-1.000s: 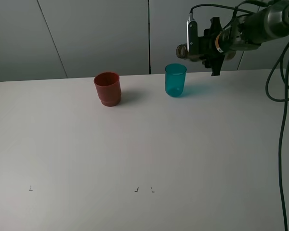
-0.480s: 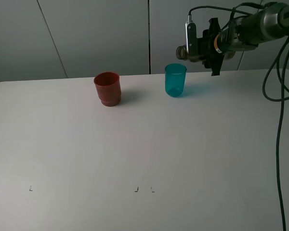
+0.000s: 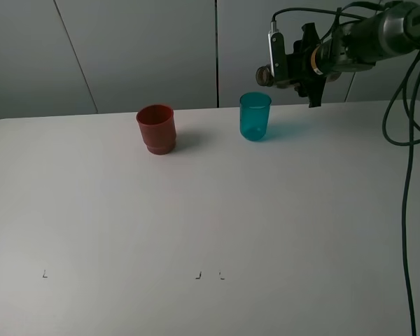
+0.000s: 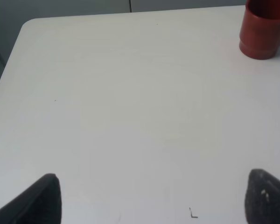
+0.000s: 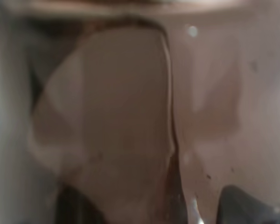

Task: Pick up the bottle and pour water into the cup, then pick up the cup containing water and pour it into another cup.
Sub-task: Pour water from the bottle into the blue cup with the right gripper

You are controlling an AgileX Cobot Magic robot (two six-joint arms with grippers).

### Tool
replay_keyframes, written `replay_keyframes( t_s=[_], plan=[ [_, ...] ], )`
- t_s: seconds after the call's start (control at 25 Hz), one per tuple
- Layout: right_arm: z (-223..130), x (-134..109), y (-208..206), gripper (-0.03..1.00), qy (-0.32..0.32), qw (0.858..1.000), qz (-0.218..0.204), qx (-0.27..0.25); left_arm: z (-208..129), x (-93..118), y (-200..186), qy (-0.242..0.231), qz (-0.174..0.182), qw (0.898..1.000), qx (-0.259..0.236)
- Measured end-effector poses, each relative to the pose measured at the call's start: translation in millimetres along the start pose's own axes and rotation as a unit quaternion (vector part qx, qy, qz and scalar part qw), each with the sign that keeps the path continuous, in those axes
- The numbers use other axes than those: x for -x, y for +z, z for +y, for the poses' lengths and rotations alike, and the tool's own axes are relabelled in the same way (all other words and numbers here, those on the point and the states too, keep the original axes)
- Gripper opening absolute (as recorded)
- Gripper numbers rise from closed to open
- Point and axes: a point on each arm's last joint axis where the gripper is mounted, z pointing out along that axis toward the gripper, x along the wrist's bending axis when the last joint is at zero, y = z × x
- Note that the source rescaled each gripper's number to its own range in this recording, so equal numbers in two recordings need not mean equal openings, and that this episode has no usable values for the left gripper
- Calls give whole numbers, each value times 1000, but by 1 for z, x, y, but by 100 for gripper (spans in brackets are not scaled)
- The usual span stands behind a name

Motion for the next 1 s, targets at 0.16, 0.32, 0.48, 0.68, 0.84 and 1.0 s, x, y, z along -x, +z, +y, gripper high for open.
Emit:
replay_keyframes(
  t_s=[0.16,0.32,0.48,0.68,0.84,1.0],
  plan=[
    [0,0,0,0,-7,1000,-1,0,0,0,0,0,0,1000,0],
    [0,0,0,0,-12,1000,-1,0,0,0,0,-3,0,1000,0],
    [0,0,0,0,-25,1000,-3,-1,0,0,0,-3,0,1000,0],
    [0,1,0,0,-41,999,-4,-1,0,0,0,-3,0,1000,0],
    [0,1,0,0,-51,999,-5,-1,0,0,0,-3,0,1000,0],
    [0,1,0,0,-52,999,-5,-1,0,0,0,-3,0,1000,0]
  ],
)
